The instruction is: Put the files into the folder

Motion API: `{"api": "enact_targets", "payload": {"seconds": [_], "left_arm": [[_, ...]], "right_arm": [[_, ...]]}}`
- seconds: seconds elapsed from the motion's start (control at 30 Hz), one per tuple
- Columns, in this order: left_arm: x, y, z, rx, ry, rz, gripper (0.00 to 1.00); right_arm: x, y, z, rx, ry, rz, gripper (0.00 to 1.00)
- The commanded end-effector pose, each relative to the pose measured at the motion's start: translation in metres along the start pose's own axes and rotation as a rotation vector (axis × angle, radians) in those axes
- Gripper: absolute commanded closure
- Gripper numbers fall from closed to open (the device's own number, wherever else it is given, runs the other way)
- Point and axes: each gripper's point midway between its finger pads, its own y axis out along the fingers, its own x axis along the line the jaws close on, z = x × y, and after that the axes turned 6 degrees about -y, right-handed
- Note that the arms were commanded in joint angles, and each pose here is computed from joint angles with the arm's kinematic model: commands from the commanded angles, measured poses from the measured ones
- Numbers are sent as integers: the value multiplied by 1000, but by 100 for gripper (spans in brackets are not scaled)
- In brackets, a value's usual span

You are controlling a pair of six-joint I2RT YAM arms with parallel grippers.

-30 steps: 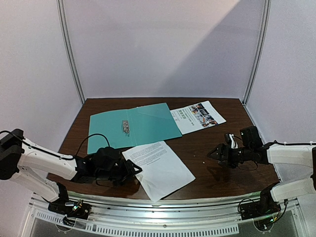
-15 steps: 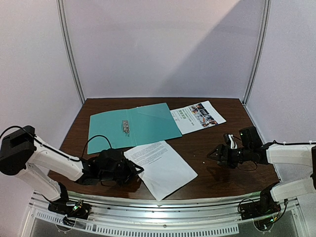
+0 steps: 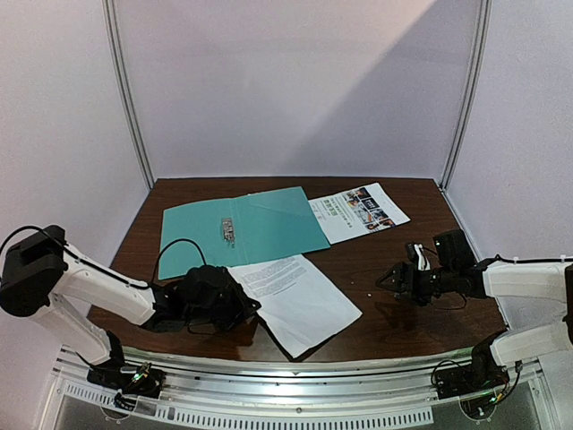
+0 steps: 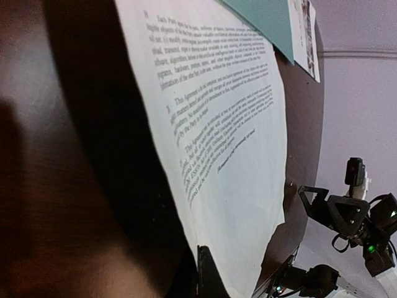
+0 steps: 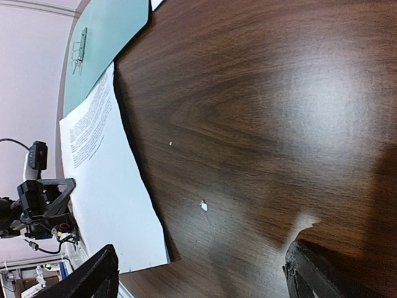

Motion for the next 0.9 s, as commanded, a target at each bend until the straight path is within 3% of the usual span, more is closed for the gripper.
{"api": "enact_targets", "payload": {"seconds": [0.0, 0.4, 0.87], "left_arm": [[1, -14, 4, 11, 90, -84, 100], [4, -77, 1, 36, 191, -235, 100], [-44, -142, -47, -82, 412, -347, 100]], "right_arm": [[-2, -2, -1, -7, -27, 35, 8], [1, -7, -10, -31, -48, 55, 8], [16, -5, -24, -121, 13, -53, 7]]}}
